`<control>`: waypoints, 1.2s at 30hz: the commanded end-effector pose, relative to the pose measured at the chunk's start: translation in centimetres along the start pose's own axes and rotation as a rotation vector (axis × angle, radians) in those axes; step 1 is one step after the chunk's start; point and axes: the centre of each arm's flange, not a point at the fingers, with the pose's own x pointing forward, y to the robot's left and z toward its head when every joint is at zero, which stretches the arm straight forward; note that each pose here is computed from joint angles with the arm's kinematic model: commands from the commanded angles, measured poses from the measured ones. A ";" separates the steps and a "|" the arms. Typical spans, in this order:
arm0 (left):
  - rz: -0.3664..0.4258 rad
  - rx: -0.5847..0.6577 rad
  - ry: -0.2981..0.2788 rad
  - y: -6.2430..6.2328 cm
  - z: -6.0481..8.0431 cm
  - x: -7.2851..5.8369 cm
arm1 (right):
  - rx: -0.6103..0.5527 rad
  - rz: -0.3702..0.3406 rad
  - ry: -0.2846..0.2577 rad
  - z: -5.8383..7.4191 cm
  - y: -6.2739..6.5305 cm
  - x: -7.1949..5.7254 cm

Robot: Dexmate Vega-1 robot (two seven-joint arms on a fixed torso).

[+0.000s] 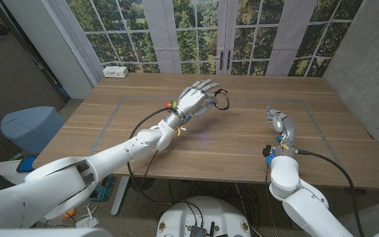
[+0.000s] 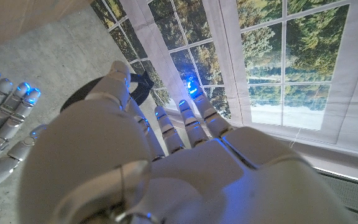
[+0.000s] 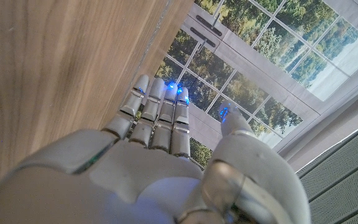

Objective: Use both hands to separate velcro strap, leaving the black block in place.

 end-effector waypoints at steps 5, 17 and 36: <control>0.114 -0.186 0.028 1.2 0.9 0.5 | -0.008 -0.023 -0.033 0.9 1.0 -0.8; 0.148 -0.295 0.063 1.2 1.8 1.5 | 0.008 -0.035 -0.053 1.7 1.6 -1.3; 0.083 -0.657 0.216 2.1 2.3 2.9 | 0.141 0.019 -0.025 1.1 0.7 -0.8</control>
